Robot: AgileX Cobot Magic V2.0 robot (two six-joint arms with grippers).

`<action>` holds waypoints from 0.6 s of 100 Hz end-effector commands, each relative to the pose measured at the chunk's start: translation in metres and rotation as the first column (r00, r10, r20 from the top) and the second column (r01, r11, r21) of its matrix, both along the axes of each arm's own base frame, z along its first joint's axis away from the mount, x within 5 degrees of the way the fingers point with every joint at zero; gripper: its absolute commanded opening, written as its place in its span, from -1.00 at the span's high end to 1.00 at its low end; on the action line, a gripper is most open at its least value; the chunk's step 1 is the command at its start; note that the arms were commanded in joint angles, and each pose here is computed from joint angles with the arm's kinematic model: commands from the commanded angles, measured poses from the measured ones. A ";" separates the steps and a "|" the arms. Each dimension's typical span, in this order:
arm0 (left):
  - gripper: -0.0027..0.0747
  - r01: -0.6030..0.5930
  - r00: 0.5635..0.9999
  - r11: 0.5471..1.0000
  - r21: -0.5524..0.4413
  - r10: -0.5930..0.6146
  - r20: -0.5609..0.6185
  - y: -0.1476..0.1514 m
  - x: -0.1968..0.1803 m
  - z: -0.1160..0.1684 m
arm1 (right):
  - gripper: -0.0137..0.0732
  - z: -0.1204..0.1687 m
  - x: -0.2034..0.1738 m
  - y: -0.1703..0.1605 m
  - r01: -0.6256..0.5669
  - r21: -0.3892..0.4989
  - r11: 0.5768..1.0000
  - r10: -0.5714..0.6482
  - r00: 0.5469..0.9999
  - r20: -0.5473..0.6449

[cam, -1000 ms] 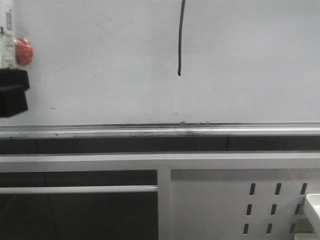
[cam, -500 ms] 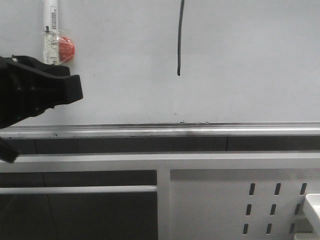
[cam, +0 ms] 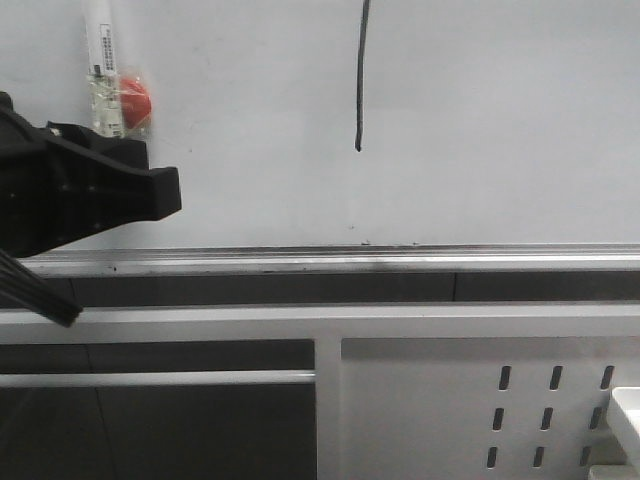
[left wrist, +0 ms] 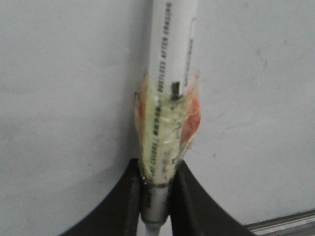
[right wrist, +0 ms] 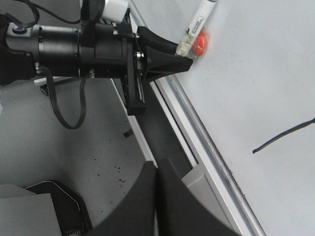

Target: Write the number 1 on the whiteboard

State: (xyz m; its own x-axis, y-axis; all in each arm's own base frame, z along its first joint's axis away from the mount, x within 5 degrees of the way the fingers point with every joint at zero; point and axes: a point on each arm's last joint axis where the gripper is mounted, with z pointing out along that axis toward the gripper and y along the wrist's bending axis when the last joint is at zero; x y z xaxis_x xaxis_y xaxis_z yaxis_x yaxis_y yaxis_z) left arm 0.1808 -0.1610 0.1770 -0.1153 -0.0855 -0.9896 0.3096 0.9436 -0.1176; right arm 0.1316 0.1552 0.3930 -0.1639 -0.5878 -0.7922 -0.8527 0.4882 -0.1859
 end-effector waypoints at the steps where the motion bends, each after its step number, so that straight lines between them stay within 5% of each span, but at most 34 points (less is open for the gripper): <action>1: 0.98 -0.038 0.975 0.994 -0.103 0.060 0.214 0.001 0.005 0.028 | 0.82 0.018 -0.001 -0.002 -0.002 0.073 0.997 -0.004 0.997 0.079; 26: 0.94 -0.051 0.974 0.993 -0.108 0.074 0.213 0.003 0.006 0.029 | 0.82 0.017 -0.001 -0.002 -0.002 0.069 0.998 -0.004 0.997 0.077; 50: -0.06 -0.036 0.974 0.994 -0.103 0.058 0.219 0.001 0.005 0.029 | 0.82 0.017 -0.001 -0.003 0.000 0.059 0.998 -0.005 0.996 0.085; 60: -0.18 -0.055 0.974 0.992 -0.112 0.078 0.213 0.003 0.005 0.030 | 0.82 0.017 0.000 -0.003 0.002 0.049 0.999 -0.007 0.996 0.093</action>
